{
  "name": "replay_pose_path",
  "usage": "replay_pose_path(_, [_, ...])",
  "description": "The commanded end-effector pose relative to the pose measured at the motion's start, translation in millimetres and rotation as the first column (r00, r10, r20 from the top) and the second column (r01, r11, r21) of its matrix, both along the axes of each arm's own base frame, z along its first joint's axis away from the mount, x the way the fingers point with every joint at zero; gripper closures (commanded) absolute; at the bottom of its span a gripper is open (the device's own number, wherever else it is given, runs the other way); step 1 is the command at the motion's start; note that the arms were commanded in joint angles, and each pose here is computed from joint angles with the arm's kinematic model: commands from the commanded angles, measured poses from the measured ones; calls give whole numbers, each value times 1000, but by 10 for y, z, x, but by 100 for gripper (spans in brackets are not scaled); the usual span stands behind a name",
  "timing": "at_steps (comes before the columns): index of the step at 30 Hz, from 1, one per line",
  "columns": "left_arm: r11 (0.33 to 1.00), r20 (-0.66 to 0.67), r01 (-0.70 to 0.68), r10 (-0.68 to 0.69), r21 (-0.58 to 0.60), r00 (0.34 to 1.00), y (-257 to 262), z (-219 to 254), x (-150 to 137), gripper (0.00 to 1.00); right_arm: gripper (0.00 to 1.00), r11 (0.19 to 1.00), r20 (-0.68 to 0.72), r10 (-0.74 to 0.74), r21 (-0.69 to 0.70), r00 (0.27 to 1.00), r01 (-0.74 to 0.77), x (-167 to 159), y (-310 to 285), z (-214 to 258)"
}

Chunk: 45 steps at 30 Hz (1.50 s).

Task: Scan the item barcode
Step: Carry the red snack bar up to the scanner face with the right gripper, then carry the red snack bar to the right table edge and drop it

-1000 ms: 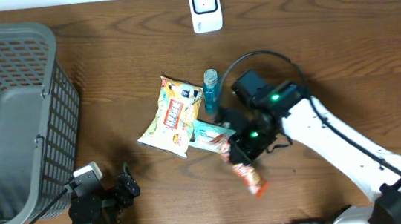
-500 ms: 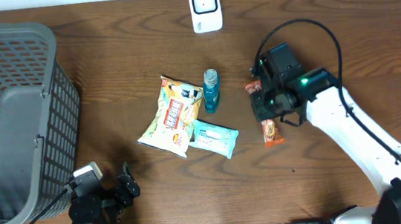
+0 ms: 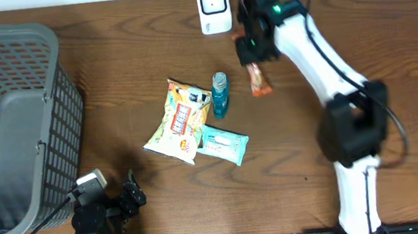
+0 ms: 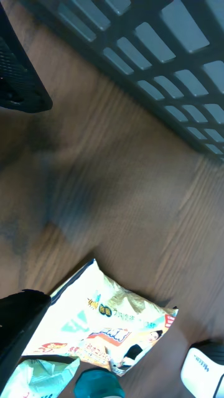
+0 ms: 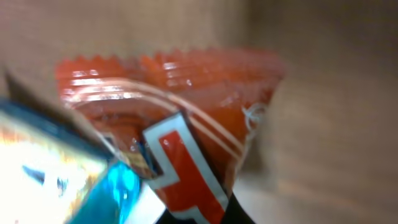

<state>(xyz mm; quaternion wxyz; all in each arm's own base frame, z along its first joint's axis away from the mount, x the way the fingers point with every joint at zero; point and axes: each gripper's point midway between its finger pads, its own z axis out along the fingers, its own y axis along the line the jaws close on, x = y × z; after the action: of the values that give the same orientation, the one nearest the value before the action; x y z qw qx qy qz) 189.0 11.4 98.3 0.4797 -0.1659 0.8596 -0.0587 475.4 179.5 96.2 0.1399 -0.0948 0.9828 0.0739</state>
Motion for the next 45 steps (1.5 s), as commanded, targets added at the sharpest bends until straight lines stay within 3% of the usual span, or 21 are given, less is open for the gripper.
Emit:
replay_pose_path(1, [1000,2,-10,10,0,1000,14,-6,0,9,99,1000,33,23,12,999,-23,443,167,-152])
replay_pose_path(13, [1000,2,-10,10,0,1000,14,-6,0,9,99,982,293,-36,186,956,-20,1273,616,66])
replay_pose_path(24, [1000,2,-10,10,0,1000,14,-6,0,9,99,968,370,-91,250,924,-5,1501,727,116])
replay_pose_path(34, [1000,2,-10,10,0,1000,14,-6,0,9,99,975,299,-78,223,951,9,1417,703,-222])
replay_pose_path(39, [1000,2,-10,10,0,1000,14,-7,-1,9,99,981,320,-31,190,947,-32,1309,605,185])
replay_pose_path(45, [1000,2,-10,10,0,1000,14,-6,0,9,99,992,275,48,100,960,-79,898,169,783])
